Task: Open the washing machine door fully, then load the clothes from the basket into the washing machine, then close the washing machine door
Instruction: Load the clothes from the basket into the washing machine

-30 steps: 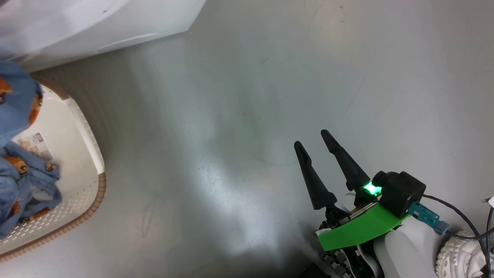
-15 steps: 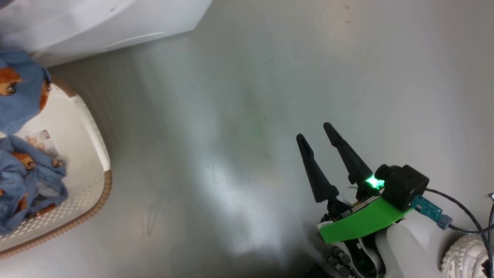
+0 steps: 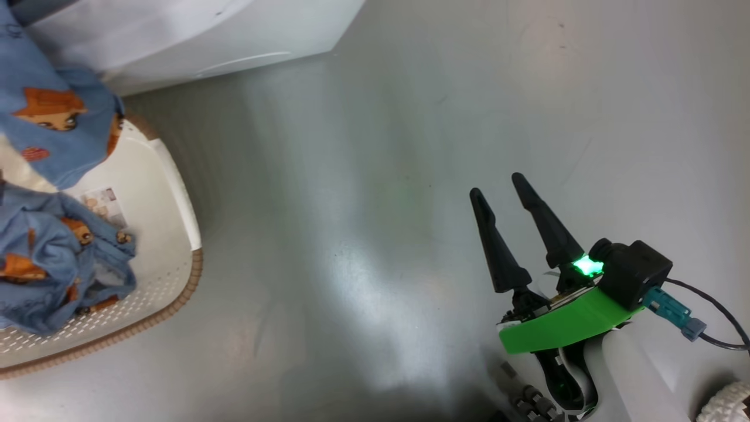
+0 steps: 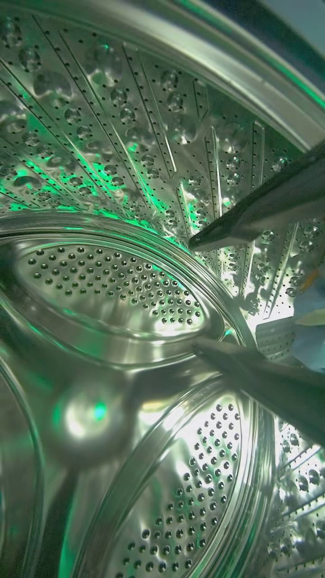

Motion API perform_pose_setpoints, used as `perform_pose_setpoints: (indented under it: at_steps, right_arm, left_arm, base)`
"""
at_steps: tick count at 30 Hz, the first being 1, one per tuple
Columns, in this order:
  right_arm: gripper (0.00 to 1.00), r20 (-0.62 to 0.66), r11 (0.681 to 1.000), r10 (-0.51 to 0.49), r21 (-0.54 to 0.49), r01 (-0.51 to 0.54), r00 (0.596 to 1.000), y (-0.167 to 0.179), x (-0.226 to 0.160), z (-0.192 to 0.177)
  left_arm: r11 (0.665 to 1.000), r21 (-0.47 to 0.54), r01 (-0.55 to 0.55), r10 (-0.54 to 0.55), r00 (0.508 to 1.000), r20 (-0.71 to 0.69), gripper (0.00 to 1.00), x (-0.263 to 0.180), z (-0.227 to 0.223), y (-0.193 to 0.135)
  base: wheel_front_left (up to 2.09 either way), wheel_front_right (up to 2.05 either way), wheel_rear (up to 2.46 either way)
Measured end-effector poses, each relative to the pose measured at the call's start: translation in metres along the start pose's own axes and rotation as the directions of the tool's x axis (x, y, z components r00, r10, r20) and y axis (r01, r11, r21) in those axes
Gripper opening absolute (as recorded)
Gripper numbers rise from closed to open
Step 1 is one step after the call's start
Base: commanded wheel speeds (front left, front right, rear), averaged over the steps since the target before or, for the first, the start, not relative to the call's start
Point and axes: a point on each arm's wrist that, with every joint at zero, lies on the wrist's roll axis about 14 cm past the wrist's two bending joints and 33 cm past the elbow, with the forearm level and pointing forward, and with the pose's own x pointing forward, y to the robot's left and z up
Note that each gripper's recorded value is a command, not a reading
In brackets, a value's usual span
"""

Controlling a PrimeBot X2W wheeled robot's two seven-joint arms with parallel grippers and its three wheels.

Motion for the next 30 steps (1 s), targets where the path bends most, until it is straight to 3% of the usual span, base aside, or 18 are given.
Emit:
perform_pose_setpoints:
  at_steps: [17, 30]
  right_arm:
    - [1.0, 0.032, 1.0, 0.029, 0.007, -0.029, 0.999, 0.01, 0.006, 0.01]
    - [1.0, 0.032, 0.999, 0.037, 0.007, -0.037, 0.999, 0.013, 0.008, 0.009]
  left_arm:
    - [0.997, -0.061, -0.038, 0.042, 0.997, 0.057, 1.0, -0.055, 0.019, 0.001]
    - [0.992, -0.081, -0.095, 0.097, 0.995, 0.025, 1.0, -0.113, 0.003, 0.008]
  base:
    - [0.0, 0.0, 0.0]
    - [0.0, 0.0, 0.0]
